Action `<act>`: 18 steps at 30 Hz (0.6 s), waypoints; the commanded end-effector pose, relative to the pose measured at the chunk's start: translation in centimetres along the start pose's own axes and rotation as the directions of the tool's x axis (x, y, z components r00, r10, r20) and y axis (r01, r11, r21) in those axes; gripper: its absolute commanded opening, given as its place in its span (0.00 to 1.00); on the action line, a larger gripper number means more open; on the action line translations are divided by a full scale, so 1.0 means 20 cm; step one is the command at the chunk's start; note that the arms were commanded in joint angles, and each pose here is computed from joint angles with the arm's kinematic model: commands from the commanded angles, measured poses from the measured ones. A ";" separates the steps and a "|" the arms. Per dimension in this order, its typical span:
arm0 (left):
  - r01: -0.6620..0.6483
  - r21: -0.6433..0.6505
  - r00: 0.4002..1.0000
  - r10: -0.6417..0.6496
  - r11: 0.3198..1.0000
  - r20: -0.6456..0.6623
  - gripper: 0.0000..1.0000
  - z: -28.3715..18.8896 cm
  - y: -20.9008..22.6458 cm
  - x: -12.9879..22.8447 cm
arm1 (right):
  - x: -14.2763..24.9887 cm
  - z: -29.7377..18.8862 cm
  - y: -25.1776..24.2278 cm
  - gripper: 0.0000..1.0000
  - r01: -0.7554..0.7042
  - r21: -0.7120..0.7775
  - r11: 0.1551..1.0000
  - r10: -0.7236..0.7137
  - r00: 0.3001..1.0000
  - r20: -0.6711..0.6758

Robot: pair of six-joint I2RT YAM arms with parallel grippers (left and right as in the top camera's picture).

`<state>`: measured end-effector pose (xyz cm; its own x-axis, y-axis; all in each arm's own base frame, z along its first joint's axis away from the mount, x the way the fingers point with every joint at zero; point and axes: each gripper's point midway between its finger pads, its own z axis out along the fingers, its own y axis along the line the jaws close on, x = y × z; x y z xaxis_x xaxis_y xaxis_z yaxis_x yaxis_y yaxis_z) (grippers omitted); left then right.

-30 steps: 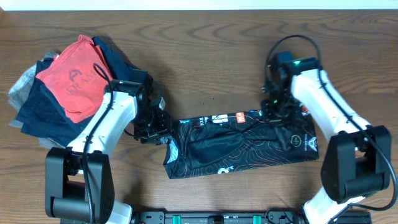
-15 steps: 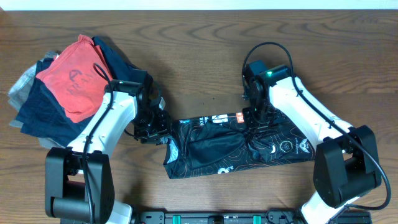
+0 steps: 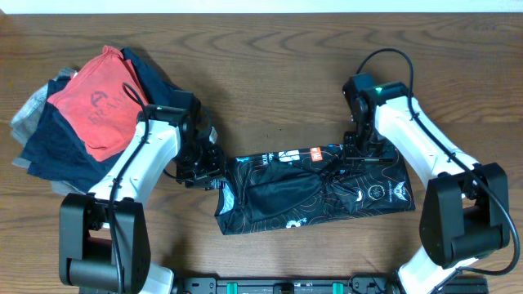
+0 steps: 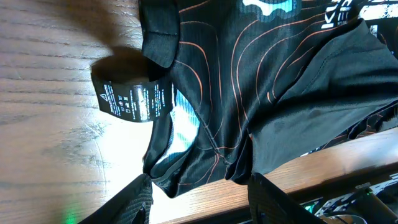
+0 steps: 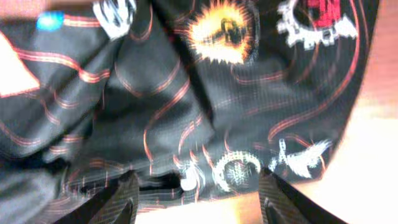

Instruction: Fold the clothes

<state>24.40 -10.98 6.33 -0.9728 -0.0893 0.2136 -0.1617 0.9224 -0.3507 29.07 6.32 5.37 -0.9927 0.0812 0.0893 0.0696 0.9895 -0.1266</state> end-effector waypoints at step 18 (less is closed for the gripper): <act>-0.015 0.004 0.999 0.014 1.000 0.033 0.51 -0.04 -0.02 -0.02 | -0.05 0.14 0.10 0.01 0.098 -0.126 0.987 -0.088 0.993 0.081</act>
<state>24.45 -10.99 6.34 -0.9733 -0.0893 0.2113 -0.1608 0.9224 -0.3511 28.73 7.83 1.13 -0.9982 -0.0068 0.0594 -0.0073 0.9999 -0.0078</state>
